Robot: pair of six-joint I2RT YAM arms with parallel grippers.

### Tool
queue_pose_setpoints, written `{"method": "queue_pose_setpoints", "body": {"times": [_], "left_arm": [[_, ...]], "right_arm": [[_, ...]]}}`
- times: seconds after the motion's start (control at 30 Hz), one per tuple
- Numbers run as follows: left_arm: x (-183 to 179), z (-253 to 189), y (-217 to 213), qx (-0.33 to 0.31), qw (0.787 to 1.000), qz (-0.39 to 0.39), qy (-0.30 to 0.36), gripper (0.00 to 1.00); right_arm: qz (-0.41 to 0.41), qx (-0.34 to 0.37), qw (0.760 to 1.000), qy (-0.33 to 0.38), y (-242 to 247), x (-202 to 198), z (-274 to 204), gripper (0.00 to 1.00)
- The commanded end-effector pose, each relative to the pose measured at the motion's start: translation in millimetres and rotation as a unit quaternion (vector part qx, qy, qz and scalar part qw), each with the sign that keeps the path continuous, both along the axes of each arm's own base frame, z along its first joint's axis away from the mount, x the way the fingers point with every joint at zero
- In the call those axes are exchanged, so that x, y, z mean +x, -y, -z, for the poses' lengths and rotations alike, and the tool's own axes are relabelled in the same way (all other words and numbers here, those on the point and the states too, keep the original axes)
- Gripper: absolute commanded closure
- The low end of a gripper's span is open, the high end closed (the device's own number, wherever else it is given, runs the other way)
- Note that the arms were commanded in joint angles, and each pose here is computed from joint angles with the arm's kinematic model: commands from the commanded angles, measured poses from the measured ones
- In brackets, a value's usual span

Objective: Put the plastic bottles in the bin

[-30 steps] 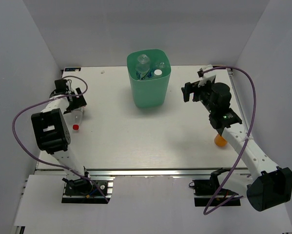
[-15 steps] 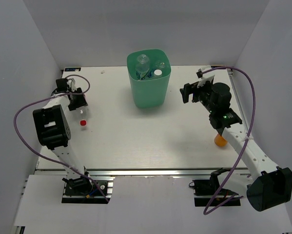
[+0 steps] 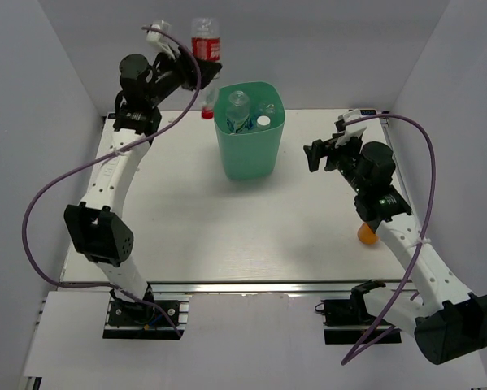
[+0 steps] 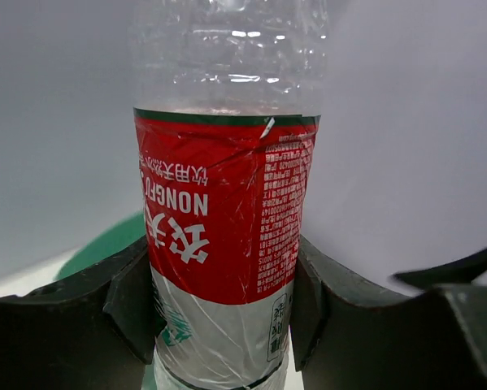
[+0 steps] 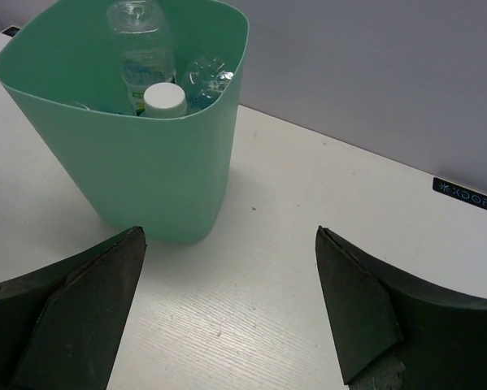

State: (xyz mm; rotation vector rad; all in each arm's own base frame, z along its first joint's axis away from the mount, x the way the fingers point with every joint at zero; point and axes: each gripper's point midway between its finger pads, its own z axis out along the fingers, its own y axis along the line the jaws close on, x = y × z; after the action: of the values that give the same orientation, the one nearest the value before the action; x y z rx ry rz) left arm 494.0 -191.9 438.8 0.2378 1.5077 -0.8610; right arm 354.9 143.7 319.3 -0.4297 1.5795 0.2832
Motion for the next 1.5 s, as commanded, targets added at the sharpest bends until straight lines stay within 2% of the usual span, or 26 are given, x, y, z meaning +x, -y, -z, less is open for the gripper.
{"method": "queue_pose_setpoints", "body": {"times": [0.0, 0.07, 0.13, 0.17, 0.2, 0.27, 0.33, 0.5, 0.63, 0.77, 0.83, 0.97, 1.13, 1.2, 1.23, 1.27, 1.47], "left_arm": [[-7, -55, 27, -0.102, 0.990, 0.085, 0.053, 0.47], [-6, -71, 39, -0.118, 0.984, 0.088, 0.103, 0.46], [3, -57, 70, -0.116, 0.981, 0.107, 0.110, 0.41], [0, -70, 79, -0.116, 0.976, 0.117, 0.144, 0.41], [10, -51, 99, -0.112, 0.976, 0.130, 0.135, 0.41], [22, -54, 107, -0.109, 0.977, 0.107, 0.152, 0.41], [39, -35, 120, -0.108, 0.980, 0.088, 0.141, 0.40], [49, 6, 132, -0.111, 0.982, 0.089, 0.124, 0.41], [41, 24, 138, -0.111, 0.982, 0.092, 0.121, 0.37], [26, 30, 145, -0.113, 0.981, 0.099, 0.124, 0.24], [22, 40, 146, -0.105, 0.982, 0.096, 0.122, 0.24], [5, 48, 159, -0.061, 0.981, 0.057, 0.175, 0.28], [9, 56, 170, -0.029, 0.982, 0.046, 0.183, 0.27], [10, 58, 170, -0.024, 0.982, 0.045, 0.181, 0.20], [9, 59, 170, -0.020, 0.982, 0.046, 0.183, 0.08], [8, 65, 170, -0.017, 0.983, 0.047, 0.178, 0.03], [3, 56, 155, -0.001, 0.982, 0.016, 0.188, 0.02]], "right_arm": [[0.010, 0.001, 1.000, 0.028, 7, -5, -15, 0.11], [0.010, 0.002, 0.999, 0.033, 8, -6, -19, 0.11], [0.011, 0.001, 0.999, 0.034, 9, -7, -21, 0.11], [0.011, -0.001, 0.999, 0.035, 9, -7, -21, 0.11], [0.012, -0.002, 0.999, 0.035, 10, -8, -20, 0.11], [0.017, -0.007, 0.999, 0.040, 12, -8, -20, 0.11], [0.019, -0.013, 0.999, 0.041, 13, -8, -18, 0.11], [0.039, -0.022, 0.998, 0.044, 21, -4, -16, 0.11], [0.035, -0.024, 0.998, 0.039, 19, -2, -12, 0.11], [0.034, -0.026, 0.999, 0.030, 17, 0, -6, 0.11], [0.034, -0.025, 0.999, 0.030, 17, 1, -5, 0.11], [0.032, -0.024, 0.999, 0.032, 17, 0, -5, 0.11], [0.036, -0.028, 0.998, 0.033, 18, 1, -4, 0.11], [0.038, -0.030, 0.998, 0.031, 19, 2, -2, 0.11], [0.038, -0.030, 0.998, 0.031, 19, 3, -2, 0.11], [0.037, -0.031, 0.998, 0.030, 19, 3, -1, 0.11], [0.042, -0.029, 0.998, 0.024, 19, 5, 0, 0.11]]}}
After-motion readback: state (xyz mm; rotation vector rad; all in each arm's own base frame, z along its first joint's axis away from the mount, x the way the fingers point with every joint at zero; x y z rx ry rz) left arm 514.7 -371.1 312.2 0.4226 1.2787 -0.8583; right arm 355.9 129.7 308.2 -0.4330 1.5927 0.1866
